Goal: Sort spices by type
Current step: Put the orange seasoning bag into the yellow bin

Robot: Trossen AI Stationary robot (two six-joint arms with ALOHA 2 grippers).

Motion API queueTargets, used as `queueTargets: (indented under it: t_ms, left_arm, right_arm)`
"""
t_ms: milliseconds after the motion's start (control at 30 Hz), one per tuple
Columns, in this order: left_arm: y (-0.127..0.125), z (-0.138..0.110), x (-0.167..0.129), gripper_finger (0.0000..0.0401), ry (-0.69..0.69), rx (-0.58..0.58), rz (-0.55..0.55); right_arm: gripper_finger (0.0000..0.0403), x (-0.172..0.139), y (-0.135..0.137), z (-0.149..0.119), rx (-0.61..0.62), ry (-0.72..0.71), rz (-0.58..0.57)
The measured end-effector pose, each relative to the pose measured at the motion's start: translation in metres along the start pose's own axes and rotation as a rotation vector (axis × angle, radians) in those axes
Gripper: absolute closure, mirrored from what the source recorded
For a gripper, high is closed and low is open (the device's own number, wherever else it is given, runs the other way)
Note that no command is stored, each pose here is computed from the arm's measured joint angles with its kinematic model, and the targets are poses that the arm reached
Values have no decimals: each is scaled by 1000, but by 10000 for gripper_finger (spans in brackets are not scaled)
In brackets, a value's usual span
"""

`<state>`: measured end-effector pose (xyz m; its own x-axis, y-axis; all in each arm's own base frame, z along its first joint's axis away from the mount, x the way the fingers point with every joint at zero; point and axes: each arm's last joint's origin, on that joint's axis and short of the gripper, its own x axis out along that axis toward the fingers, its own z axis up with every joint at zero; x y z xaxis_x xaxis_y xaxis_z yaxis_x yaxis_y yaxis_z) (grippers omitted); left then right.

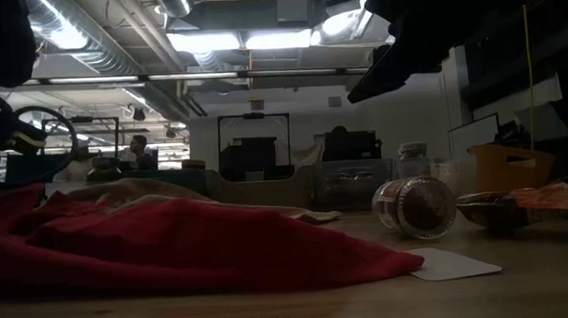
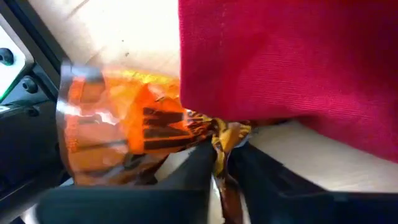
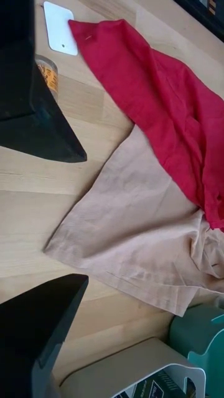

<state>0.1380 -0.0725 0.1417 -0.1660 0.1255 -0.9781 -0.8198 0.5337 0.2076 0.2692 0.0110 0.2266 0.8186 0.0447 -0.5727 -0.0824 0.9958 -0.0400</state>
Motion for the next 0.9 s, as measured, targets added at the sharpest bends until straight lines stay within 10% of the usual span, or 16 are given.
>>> queueTargets:
  t_ms: [133, 900]
  left_arm:
    - [0, 0, 0, 392, 11, -8, -2]
    - [-7, 3, -87, 401, -46, 65, -464]
  right_arm:
    - [95, 0, 0, 0, 0, 0, 0]
    - [95, 0, 0, 2, 0, -19, 12]
